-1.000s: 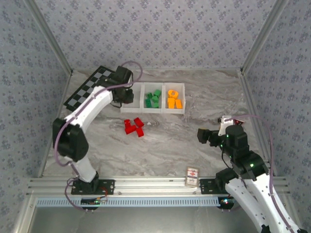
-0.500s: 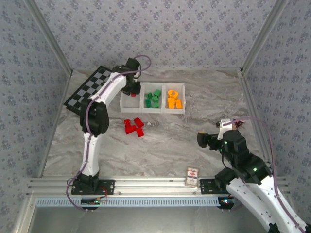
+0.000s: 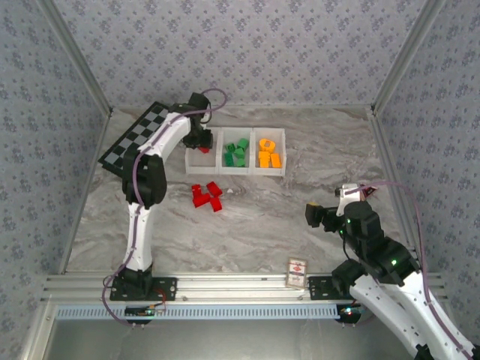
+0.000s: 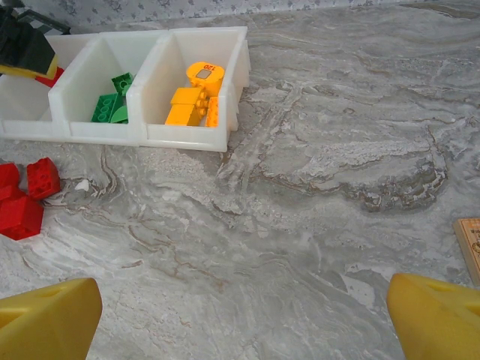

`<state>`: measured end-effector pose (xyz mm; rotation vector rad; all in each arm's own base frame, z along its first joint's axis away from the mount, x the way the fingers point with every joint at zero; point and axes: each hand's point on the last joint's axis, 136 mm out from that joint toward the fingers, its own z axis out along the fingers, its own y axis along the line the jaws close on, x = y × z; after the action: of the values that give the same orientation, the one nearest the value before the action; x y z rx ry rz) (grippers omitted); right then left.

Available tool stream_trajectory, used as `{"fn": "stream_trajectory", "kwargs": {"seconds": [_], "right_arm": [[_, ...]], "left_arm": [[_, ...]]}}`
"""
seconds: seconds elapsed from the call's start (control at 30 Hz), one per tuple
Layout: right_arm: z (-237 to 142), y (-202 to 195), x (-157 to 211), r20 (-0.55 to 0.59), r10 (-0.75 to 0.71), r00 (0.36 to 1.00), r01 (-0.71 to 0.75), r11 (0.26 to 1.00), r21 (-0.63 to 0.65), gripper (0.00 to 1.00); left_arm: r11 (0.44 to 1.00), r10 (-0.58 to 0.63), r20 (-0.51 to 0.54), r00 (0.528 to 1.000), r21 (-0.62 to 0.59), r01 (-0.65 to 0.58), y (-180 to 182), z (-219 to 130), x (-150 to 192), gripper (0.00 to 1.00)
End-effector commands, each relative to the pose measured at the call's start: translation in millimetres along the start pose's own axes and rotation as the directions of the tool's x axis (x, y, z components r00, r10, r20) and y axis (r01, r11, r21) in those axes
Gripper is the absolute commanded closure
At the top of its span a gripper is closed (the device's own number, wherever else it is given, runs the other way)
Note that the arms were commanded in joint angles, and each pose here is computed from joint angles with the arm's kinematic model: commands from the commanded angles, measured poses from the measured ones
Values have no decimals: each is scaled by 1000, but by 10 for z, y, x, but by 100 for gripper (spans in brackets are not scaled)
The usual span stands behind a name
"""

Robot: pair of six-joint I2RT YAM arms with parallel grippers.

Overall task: Sort the legos into containers by color
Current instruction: Place the lego in the container, then pick up the lego from the center of the table.

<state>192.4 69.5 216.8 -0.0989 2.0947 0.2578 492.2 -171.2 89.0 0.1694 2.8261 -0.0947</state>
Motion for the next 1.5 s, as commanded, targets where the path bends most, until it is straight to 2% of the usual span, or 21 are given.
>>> {"fn": "stream_trajectory", "kwargs": {"seconds": [0.0,0.2,0.3,0.5,0.7,0.9,1.13,1.3,1.47], "right_arm": [[-8,-44,45,-9,-1,1000,2,1000,22,0],[-3,-40,49,-10,-3,1000,4,1000,22,0],[6,-35,53,-10,-5,1000,5,1000,21,0],[34,-17,67,-23,-12,1000,13,1000,16,0],[58,6,85,-39,-20,999,20,1000,9,0],[62,9,92,-42,-20,999,21,1000,8,0],[66,8,94,-41,-19,999,20,1000,9,0],[74,7,103,-45,-19,999,19,1000,11,0],[71,7,98,-45,-20,999,21,1000,12,0]], "left_arm": [[999,17,34,999,43,-19,-62,-329,3,53],[993,-58,80,995,102,50,-78,-608,337,43],[988,-112,103,988,121,99,-117,-757,631,36],[989,-130,141,981,87,119,-376,-910,1279,26],[965,-257,150,955,82,248,-517,-770,1711,29],[939,-343,138,929,41,340,-447,-550,1914,33],[944,-328,140,934,90,318,-711,-444,1961,35],[957,-289,109,951,58,284,-841,-325,1935,35],[963,-270,79,960,6,270,-852,-175,1943,41]]}}
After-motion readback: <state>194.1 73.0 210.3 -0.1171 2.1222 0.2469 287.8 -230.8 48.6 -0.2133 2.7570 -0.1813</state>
